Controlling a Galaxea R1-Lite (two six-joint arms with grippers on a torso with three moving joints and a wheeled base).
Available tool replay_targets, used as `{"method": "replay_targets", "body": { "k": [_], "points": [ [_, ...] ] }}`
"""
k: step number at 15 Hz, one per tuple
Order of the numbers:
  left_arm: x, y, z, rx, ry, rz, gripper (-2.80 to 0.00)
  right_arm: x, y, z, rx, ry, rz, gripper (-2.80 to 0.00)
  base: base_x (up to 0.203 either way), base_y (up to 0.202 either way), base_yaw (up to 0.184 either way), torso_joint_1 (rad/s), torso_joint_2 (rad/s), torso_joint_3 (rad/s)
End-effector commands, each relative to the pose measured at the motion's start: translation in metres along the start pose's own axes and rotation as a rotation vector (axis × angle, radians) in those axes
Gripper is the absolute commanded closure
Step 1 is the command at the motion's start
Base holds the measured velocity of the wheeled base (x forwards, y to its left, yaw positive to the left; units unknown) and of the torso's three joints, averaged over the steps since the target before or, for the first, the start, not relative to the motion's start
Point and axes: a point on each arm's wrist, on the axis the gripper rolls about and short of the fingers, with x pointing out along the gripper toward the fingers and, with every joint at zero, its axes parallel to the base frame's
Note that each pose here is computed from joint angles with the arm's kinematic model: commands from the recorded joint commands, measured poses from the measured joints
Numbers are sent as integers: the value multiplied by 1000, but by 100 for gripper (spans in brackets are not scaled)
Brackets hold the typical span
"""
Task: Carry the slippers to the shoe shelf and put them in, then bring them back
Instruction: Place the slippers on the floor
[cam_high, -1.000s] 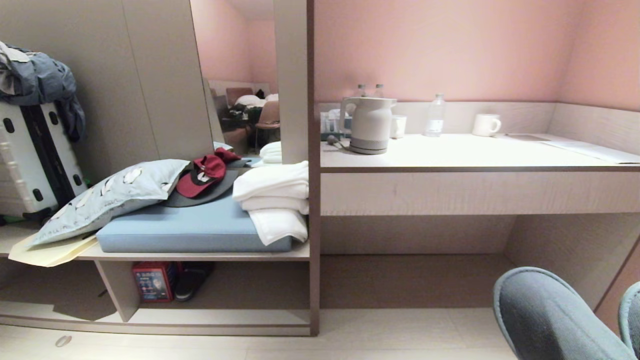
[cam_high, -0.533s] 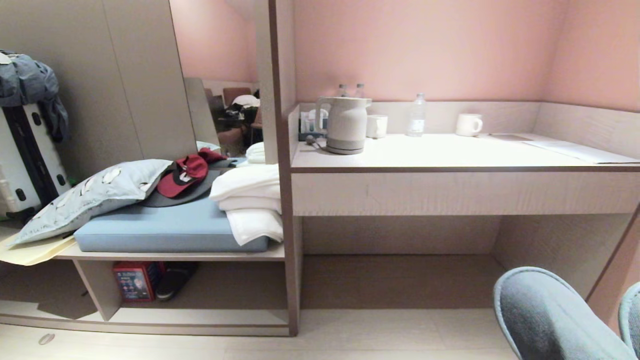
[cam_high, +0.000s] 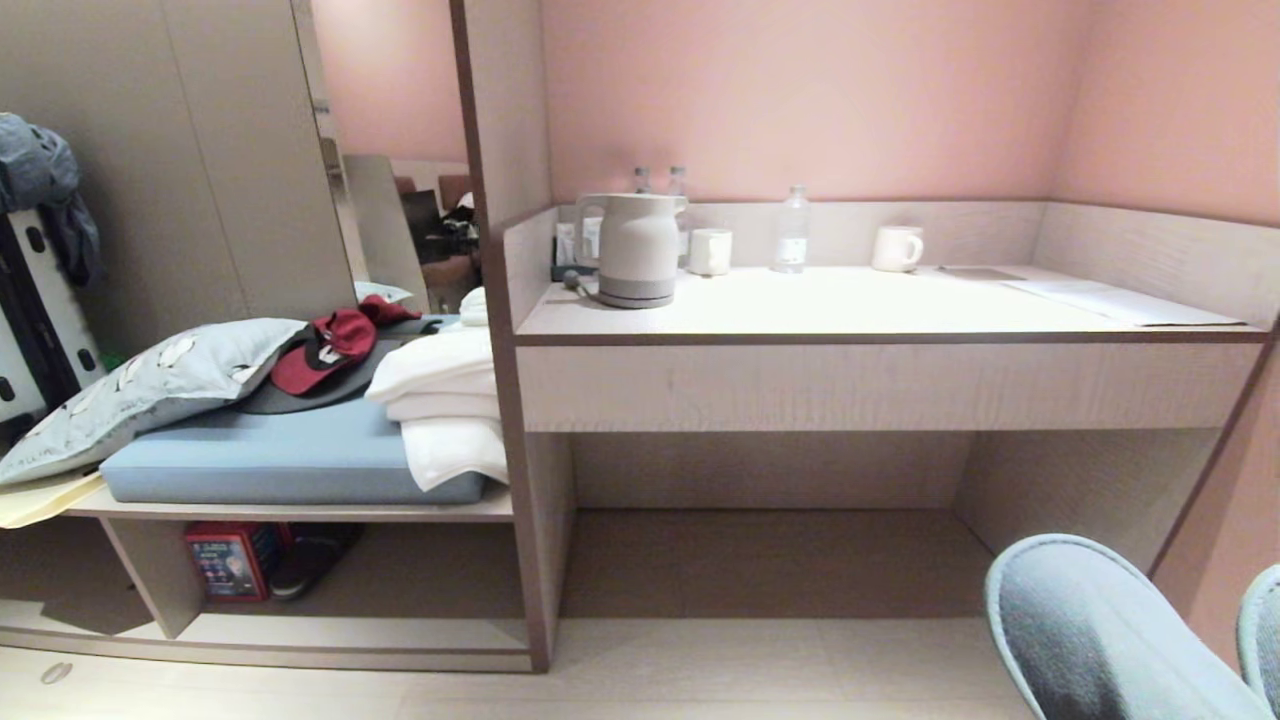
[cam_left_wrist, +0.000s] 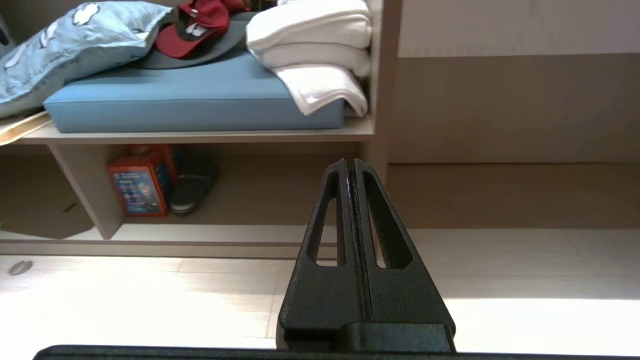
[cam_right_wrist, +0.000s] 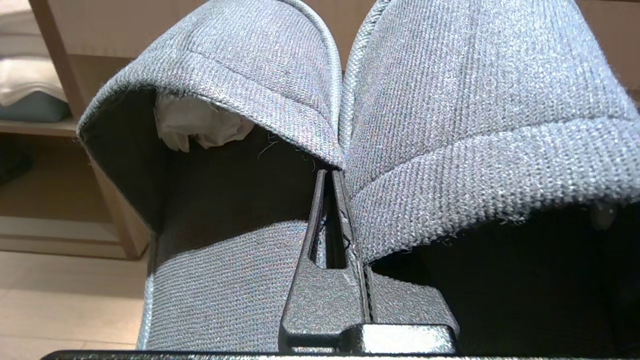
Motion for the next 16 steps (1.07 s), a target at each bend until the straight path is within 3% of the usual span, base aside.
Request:
{"method": "replay_targets", "body": {
  "k": [1,16],
  "points": [
    [0,0,0,0,0,1,0,0,0,0,-1,1,0,0,0,-109,0,2,-1,2],
    [0,0,0,7,0,1,0,0,0,0,-1,2,0,0,0,0,0,0,0,0]
  ]
}}
